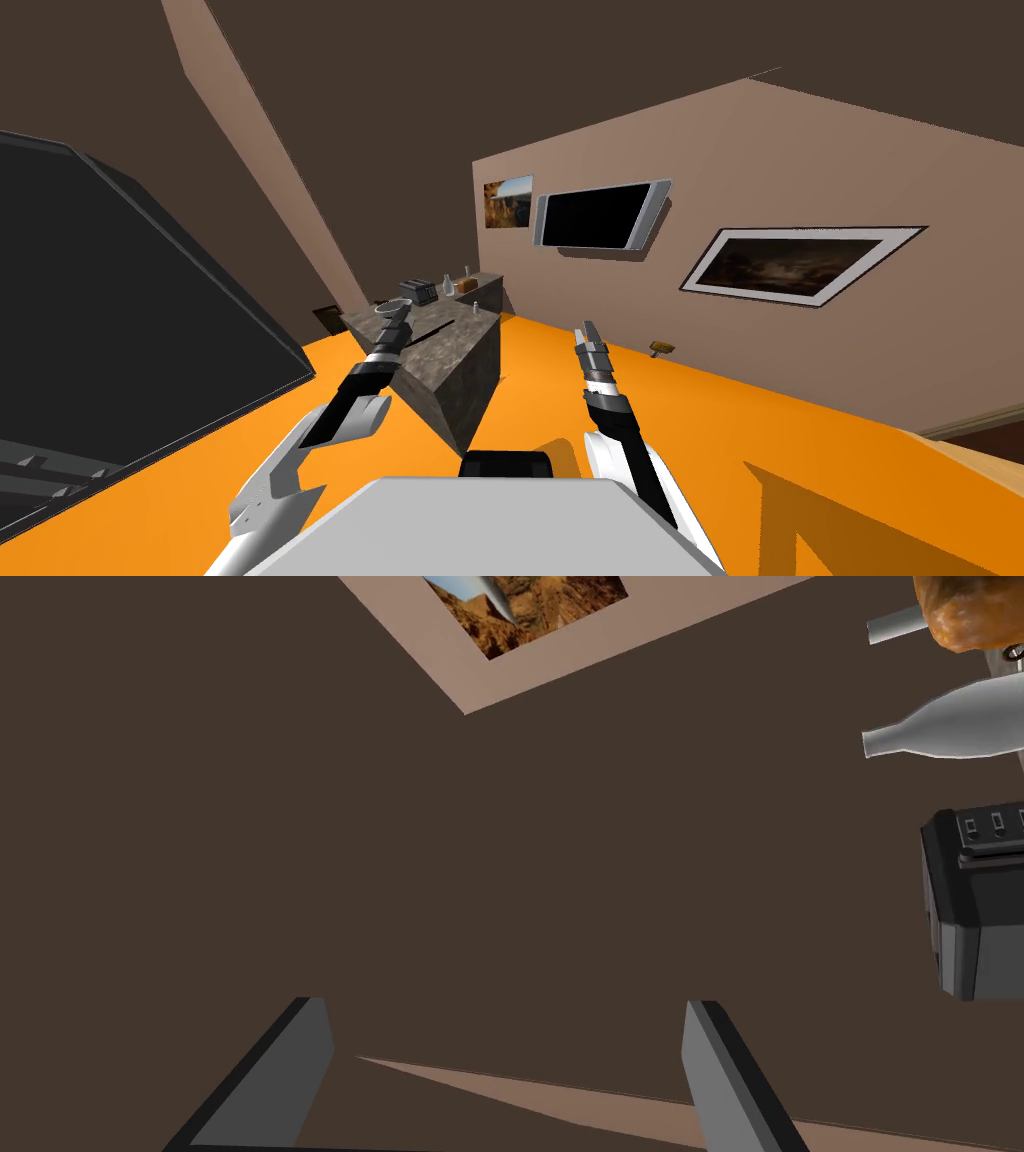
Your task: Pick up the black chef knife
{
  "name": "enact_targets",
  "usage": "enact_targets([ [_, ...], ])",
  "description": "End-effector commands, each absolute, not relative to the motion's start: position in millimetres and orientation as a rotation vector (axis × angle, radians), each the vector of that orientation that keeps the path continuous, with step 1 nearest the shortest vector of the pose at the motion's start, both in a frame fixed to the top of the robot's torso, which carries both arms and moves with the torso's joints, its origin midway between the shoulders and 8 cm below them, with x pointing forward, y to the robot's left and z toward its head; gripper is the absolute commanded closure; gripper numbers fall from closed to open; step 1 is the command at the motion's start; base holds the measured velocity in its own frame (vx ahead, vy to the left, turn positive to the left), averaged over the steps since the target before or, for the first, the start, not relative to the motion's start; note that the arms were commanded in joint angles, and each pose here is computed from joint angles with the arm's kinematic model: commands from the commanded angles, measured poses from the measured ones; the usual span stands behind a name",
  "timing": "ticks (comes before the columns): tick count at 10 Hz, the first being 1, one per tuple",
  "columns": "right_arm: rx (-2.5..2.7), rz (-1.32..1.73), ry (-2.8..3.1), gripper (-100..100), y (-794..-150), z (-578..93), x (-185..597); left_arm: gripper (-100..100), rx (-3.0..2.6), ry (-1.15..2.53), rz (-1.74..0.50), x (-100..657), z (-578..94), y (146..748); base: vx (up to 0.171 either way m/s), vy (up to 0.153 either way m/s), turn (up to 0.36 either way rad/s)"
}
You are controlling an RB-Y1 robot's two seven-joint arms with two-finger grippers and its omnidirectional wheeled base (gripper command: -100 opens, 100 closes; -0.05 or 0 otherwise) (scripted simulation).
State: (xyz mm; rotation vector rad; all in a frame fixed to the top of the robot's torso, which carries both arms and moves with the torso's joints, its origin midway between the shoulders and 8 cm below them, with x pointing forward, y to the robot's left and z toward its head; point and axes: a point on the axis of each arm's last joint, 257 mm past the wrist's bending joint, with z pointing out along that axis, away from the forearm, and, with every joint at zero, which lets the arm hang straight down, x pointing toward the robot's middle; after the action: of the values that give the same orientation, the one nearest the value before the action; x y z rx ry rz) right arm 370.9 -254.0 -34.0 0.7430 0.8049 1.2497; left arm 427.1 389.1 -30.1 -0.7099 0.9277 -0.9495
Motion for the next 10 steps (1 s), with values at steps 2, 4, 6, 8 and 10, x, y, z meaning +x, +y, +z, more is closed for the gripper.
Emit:
enact_targets([
  [2,0.743,1.250,0.805,0,-254,-34,371,-100,-0.813,0.941,-0.931,441,-48,422,0.032,-0.246,0.026],
  [4,0.743,1.250,0.805,0,-254,-34,371,-100,-0.888,0.949,-0.919,449,-63,441,0.017,-0.191,0.023],
  [6,0.743,1.250,0.805,0,-254,-34,371,-100,-0.962,0.952,-0.911,456,-77,458,0.048,-0.164,0.023],
  [8,0.743,1.249,0.805,0,-254,-34,371,-100,-1.037,0.951,-0.906,462,-91,475,0.045,-0.139,0.010],
  [10,0.743,1.249,0.805,0,-254,-34,371,-100,-1.116,0.948,-0.901,468,-106,492,0.032,-0.024,-0.104],
])
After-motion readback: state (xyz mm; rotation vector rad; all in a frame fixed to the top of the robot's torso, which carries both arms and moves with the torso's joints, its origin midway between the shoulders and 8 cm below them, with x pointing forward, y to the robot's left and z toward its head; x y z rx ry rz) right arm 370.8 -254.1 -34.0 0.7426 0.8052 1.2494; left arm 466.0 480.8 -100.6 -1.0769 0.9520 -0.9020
